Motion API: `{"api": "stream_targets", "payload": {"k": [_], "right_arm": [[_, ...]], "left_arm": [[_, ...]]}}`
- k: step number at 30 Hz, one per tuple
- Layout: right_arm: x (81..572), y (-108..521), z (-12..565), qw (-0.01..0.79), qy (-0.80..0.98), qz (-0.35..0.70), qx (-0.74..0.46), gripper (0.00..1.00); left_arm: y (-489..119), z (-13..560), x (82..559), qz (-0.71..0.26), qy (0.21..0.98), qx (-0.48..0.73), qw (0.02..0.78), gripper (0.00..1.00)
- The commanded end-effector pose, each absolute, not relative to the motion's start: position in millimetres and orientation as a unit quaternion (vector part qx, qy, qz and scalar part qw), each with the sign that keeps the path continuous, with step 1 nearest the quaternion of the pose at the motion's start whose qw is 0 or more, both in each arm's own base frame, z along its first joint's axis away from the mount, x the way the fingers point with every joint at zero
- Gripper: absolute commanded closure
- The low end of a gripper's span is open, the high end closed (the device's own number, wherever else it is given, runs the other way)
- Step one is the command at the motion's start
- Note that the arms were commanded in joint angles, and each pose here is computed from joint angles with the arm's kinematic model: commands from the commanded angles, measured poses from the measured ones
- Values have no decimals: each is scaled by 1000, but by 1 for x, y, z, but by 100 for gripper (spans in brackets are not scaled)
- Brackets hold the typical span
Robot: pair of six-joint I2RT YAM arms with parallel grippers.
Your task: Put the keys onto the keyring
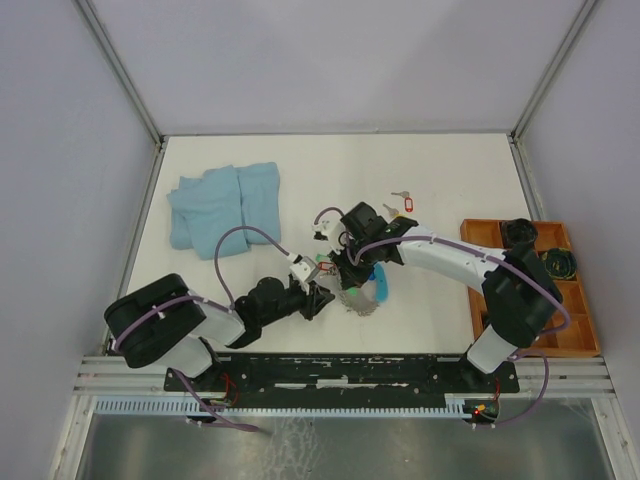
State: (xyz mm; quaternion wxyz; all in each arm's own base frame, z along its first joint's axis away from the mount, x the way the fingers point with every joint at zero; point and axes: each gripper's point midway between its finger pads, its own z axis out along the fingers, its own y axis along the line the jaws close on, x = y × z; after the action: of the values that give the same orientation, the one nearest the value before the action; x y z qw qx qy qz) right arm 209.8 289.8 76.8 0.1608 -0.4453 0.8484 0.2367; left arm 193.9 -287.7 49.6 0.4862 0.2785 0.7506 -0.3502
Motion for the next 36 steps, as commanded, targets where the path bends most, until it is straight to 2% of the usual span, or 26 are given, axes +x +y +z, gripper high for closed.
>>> {"api": "stream_targets", "payload": {"k": [1, 6, 19, 30, 36], "right_arm": [[208, 294, 96, 192, 816, 260, -478, 99], [203, 284, 105, 208, 799, 256, -503, 99], [187, 277, 113, 230, 764, 275, -537, 99], [185, 277, 115, 235, 758, 281, -540, 99], [186, 277, 115, 236, 759, 279, -539, 99]], "left_arm": [[-304, 82, 192, -388, 658, 351, 542, 69], [-311, 87, 185, -410, 616, 387, 550, 66], [-323, 97, 179, -394, 509, 477, 598, 55], [-337, 97, 183, -419, 486, 493, 588, 57], [-340, 93, 177, -435, 485, 499, 572, 65]]}}
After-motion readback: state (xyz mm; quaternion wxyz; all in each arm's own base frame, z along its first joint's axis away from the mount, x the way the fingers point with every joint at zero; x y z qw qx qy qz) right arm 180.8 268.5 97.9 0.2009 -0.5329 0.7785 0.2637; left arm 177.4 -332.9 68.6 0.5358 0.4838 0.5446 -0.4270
